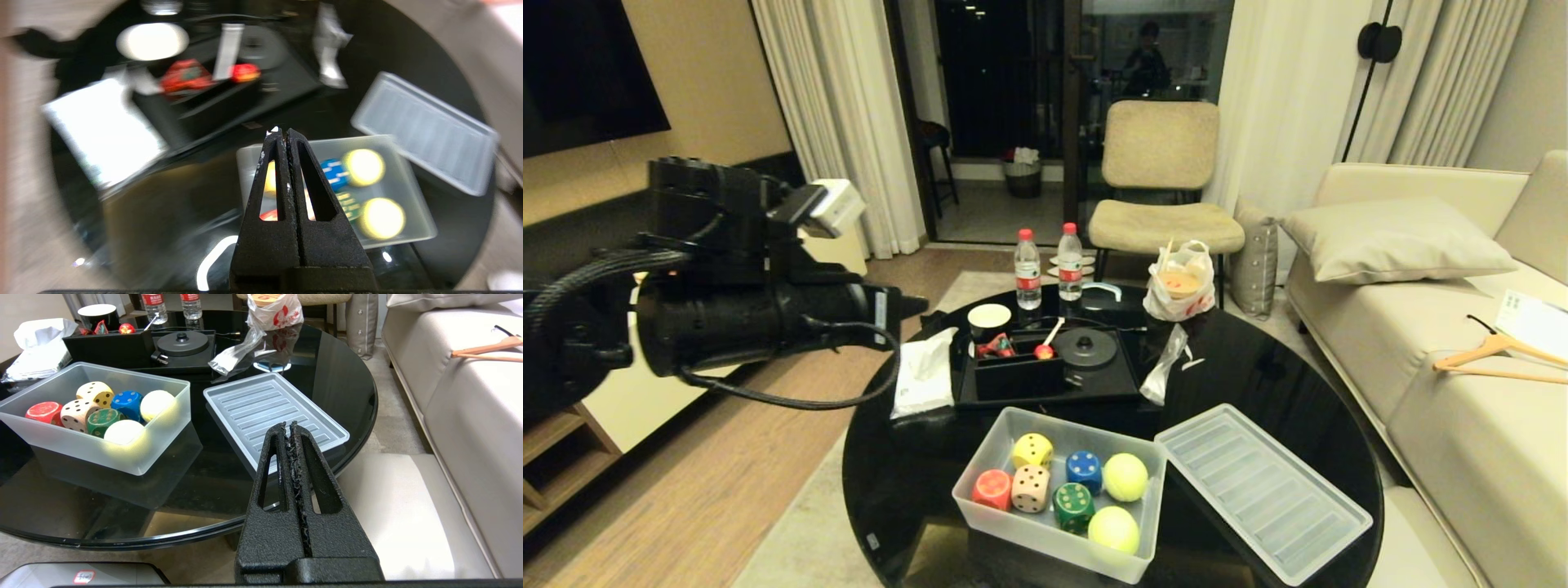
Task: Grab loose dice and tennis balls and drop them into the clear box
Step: Close the lid
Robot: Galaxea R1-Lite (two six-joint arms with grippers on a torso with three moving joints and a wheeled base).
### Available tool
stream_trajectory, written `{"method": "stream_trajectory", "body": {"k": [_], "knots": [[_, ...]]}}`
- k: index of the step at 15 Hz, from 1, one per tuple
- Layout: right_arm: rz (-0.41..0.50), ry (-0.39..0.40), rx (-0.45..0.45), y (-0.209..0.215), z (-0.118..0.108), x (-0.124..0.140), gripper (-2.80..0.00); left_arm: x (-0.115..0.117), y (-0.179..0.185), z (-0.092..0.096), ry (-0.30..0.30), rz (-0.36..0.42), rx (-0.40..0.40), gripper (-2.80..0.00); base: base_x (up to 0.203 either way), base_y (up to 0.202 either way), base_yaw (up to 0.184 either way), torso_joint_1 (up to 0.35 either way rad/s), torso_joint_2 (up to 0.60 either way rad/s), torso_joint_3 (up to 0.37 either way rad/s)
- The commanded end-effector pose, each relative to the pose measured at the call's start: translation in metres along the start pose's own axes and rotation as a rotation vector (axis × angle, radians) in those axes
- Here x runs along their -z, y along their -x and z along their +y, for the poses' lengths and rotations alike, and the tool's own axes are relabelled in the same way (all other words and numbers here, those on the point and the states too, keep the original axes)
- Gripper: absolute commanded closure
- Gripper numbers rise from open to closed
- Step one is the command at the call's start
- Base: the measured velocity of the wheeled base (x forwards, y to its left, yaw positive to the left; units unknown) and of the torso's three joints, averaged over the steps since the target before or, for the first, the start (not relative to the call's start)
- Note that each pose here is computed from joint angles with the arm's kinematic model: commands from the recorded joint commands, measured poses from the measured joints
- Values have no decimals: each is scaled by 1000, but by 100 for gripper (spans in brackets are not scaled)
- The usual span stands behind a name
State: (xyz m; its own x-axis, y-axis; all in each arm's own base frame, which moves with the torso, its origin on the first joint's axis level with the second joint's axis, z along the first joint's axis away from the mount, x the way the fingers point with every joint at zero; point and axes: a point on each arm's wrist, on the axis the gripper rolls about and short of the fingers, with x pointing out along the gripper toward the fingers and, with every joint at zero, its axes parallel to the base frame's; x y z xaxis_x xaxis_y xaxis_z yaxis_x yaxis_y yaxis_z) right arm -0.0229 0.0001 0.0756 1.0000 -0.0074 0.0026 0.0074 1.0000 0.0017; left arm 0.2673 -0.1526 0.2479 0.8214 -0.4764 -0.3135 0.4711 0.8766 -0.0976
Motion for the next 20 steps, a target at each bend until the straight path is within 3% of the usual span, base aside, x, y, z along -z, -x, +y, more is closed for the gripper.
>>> {"method": "stream_trajectory", "body": {"k": [1, 4, 6, 10, 15, 17, 20], "knots": [[1, 0, 0, 0, 0, 0, 0, -4, 62, 28, 22, -89, -98, 0, 0, 0, 0, 0, 0, 0], [1, 0, 0, 0, 0, 0, 0, 22, 105, 61, 64, -86, -234, 0, 0, 0, 0, 0, 0, 0], [0, -1, 0, 0, 0, 0, 0, 40, 133, 72, 93, -92, -270, 0, 0, 0, 0, 0, 0, 0], [-1, -1, 0, 0, 0, 0, 0, 89, 181, 61, 112, -107, -300, 0, 0, 0, 0, 0, 0, 0], [-1, -1, 0, 0, 0, 0, 0, 161, 193, 48, 136, 19, -228, 0, 0, 0, 0, 0, 0, 0], [-1, -1, 2, 0, 0, 0, 0, 179, 194, 43, 117, 45, -186, 0, 0, 0, 0, 0, 0, 0], [-1, -1, 0, 0, 0, 0, 0, 198, 204, 36, 93, 18, -164, 0, 0, 0, 0, 0, 0, 0]]}}
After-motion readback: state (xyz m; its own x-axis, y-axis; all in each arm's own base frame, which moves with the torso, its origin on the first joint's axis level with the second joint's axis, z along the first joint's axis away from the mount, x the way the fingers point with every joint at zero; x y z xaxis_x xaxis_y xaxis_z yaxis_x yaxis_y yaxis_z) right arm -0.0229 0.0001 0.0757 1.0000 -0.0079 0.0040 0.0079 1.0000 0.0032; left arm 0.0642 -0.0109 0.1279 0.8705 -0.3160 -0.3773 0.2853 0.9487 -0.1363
